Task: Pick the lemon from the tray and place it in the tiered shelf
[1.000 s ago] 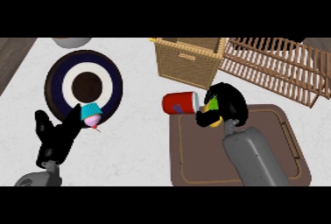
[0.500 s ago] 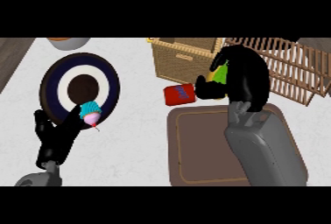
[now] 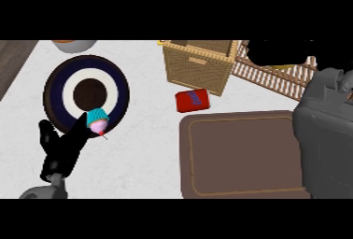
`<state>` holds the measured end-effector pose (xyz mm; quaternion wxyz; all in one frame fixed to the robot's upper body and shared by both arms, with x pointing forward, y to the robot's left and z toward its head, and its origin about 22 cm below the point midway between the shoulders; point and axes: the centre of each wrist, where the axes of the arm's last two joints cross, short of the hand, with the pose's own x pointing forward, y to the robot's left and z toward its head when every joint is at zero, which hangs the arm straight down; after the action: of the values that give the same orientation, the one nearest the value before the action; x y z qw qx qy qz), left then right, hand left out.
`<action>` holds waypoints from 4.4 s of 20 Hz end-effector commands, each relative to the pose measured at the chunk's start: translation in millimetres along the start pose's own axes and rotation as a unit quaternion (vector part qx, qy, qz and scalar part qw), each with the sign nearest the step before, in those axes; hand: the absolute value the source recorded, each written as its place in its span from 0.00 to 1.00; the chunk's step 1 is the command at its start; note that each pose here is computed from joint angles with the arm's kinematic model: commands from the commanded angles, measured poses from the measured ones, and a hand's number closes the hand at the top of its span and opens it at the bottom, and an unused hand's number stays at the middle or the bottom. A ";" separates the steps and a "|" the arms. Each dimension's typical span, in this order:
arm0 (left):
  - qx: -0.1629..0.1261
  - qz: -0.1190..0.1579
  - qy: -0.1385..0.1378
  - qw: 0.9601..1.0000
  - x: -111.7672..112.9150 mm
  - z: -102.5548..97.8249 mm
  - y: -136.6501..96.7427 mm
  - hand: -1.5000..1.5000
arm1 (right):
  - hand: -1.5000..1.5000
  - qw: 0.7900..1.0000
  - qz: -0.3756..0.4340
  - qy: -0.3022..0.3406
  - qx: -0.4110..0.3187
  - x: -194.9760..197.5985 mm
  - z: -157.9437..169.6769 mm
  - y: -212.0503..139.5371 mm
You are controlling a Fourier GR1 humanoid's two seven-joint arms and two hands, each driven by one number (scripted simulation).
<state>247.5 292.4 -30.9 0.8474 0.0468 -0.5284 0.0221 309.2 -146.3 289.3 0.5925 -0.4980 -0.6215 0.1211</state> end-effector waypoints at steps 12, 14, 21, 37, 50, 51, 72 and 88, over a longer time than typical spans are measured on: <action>-0.004 0.004 0.002 1.000 7.2 -2.6 7.7 0.50 | 1.00 0.997 0.000 0.070 -0.042 -5.0 -109.4 -100.0; -0.007 0.004 0.005 1.000 1.6 -3.4 3.7 0.50 | 1.00 0.997 0.005 0.078 -0.029 -22.8 -126.0 -94.8; -0.007 -0.001 -0.004 1.000 -4.7 7.2 6.4 0.50 | 1.00 0.997 0.037 0.060 0.019 -58.3 -153.9 -88.7; -0.008 -0.005 -0.006 1.000 6.8 8.0 -4.6 0.50 | 1.00 0.996 0.068 0.060 -0.011 -102.1 -201.1 -54.1; -0.009 -0.005 -0.001 1.000 7.0 -0.2 -15.7 0.50 | 1.00 0.994 0.106 0.028 0.009 -113.6 -206.6 -29.9; -0.011 -0.006 0.002 1.000 16.9 -1.8 2.2 0.50 | 1.00 0.992 0.122 0.028 0.010 -108.3 -211.4 -53.8; -0.005 -0.002 -0.007 1.000 7.7 4.8 -8.7 0.50 | 0.00 0.937 -0.280 0.102 -0.184 -135.5 -216.5 -112.8; 0.010 -0.002 0.007 1.000 4.1 11.8 18.0 0.50 | 0.00 0.888 -0.308 0.171 -0.297 -243.3 -173.2 -243.1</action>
<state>244.1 299.2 -27.6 0.8476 0.0518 -0.5274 0.0251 329.5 -491.4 367.5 0.5236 -0.4514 -0.6390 -0.3373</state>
